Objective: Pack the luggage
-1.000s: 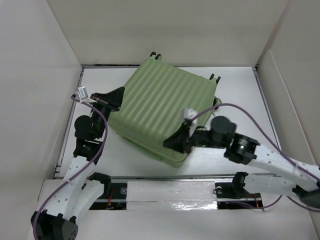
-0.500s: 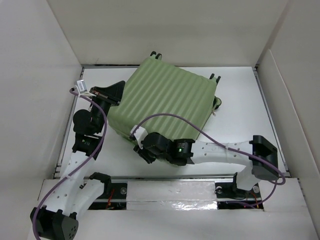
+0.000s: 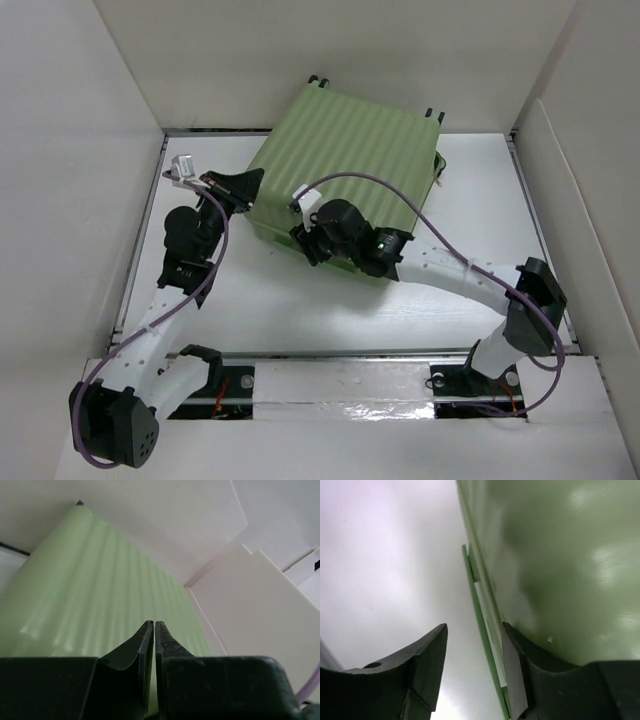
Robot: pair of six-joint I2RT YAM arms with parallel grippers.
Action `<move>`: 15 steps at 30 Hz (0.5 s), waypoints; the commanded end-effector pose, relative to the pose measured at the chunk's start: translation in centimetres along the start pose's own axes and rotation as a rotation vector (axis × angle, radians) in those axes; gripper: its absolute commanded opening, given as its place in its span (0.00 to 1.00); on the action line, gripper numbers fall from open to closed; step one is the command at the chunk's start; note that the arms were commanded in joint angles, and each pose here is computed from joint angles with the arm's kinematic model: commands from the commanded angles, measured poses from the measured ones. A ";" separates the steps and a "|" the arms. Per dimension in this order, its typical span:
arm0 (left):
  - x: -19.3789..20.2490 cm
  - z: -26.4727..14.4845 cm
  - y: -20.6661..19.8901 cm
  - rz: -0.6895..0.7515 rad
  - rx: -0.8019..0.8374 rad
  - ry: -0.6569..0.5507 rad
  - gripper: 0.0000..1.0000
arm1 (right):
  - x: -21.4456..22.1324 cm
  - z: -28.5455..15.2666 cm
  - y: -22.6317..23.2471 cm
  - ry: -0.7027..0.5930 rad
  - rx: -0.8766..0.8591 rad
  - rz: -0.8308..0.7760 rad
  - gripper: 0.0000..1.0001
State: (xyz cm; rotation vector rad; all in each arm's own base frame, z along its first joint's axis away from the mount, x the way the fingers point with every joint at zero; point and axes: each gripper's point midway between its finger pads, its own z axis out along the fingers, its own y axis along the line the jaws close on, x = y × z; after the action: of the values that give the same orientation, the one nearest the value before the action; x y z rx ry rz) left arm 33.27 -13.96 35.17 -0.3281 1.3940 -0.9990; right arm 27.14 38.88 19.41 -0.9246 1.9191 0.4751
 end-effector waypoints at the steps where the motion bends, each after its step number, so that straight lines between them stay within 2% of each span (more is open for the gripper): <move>1: 0.5 -1.1 -1.2 0.032 0.084 0.019 0.04 | -6.8 -4.3 0.7 -0.192 -0.075 -0.046 0.55; 2: 1.9 -1.7 -0.2 0.031 0.075 0.054 0.00 | -6.4 -5.0 1.6 -0.206 -0.135 -0.043 0.57; 4: 3.3 -3.0 -0.3 0.038 0.105 0.111 0.00 | -7.0 -7.3 2.1 -0.268 -0.191 -0.029 0.56; 5: 4.3 -3.5 0.0 0.036 0.114 0.143 0.00 | -8.5 -10.4 2.1 -0.353 -0.215 -0.028 0.48; 7: 8.0 -4.3 -0.1 0.058 0.117 0.240 0.00 | -6.8 -12.0 0.7 -0.385 -0.185 -0.006 0.32; 8: 9.8 -4.4 -0.5 0.079 0.124 0.284 0.00 | -7.4 -14.7 -1.3 -0.457 -0.133 0.013 0.17; 9: 13.3 -5.5 -2.7 0.120 0.176 0.387 0.00 | -7.3 -15.6 -2.6 -0.503 -0.095 0.029 0.13; 10: 14.7 -5.1 -2.0 0.153 0.101 0.382 0.00 | -3.9 -14.8 -3.6 -0.463 -0.064 0.057 0.08; 11: 15.9 -5.4 -2.4 0.174 0.082 0.391 0.00 | -2.9 -15.2 -6.1 -0.477 -0.005 0.077 0.00; 12: 17.2 -6.1 -2.0 0.193 0.041 0.404 0.00 | -2.7 -17.2 -7.1 -0.526 0.019 0.104 0.00; 14: 18.8 -7.5 -1.4 0.181 -0.060 0.369 0.00 | 1.2 -16.9 -8.8 -0.489 0.069 0.171 0.00; 15: 19.8 -8.4 0.3 0.166 -0.102 0.373 0.06 | 1.3 -18.3 -10.6 -0.547 0.126 0.186 0.00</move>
State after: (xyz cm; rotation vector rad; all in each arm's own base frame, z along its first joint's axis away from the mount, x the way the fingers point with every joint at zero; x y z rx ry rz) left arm 21.41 -28.42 22.18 0.0885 1.8021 -1.0922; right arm 23.65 21.82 29.84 -0.5575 1.5066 0.6344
